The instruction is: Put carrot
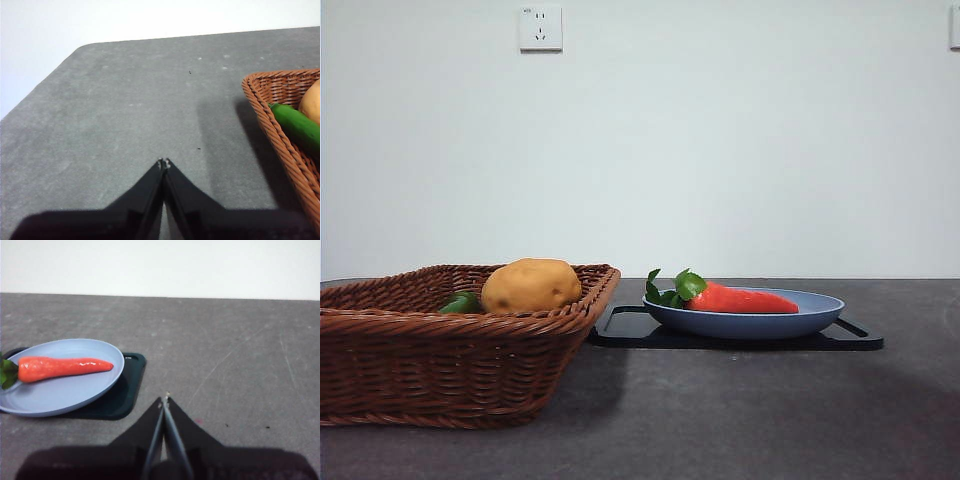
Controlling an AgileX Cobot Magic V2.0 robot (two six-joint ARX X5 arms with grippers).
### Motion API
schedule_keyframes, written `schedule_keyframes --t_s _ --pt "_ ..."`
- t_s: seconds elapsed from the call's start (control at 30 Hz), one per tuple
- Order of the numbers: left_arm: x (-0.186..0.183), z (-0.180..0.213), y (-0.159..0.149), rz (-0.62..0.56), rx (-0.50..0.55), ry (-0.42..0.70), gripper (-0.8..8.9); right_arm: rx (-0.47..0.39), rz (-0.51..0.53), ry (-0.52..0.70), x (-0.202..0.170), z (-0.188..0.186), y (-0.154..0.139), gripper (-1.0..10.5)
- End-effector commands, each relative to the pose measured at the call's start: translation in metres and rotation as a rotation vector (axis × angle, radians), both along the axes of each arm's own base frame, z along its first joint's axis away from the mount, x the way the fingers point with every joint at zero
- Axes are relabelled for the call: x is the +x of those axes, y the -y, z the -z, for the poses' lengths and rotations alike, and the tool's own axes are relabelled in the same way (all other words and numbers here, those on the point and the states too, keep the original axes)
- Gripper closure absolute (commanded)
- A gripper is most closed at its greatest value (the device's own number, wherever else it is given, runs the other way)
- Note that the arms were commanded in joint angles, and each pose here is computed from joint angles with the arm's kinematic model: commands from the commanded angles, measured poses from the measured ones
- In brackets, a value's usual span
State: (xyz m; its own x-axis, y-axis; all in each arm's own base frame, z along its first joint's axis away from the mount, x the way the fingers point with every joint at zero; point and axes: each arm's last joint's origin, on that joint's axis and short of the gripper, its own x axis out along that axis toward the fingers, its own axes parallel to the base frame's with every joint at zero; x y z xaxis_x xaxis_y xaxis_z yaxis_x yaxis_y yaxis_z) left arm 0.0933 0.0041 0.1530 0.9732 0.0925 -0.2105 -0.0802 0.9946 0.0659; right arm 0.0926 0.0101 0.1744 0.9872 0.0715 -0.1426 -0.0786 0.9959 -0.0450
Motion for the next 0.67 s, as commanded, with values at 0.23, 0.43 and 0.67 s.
schedule_keyframes --t_s 0.23,0.43,0.67 --pt "0.000 0.003 0.000 -0.007 -0.006 -0.001 8.04 0.021 0.002 -0.019 0.003 0.024 0.000 9.4" --pt "0.000 0.002 0.000 -0.006 -0.006 -0.001 8.04 0.019 0.012 -0.014 0.003 0.024 0.000 9.4" --pt "0.000 0.002 0.000 -0.006 -0.006 -0.001 8.04 0.019 0.010 -0.015 0.003 0.024 0.000 9.4"
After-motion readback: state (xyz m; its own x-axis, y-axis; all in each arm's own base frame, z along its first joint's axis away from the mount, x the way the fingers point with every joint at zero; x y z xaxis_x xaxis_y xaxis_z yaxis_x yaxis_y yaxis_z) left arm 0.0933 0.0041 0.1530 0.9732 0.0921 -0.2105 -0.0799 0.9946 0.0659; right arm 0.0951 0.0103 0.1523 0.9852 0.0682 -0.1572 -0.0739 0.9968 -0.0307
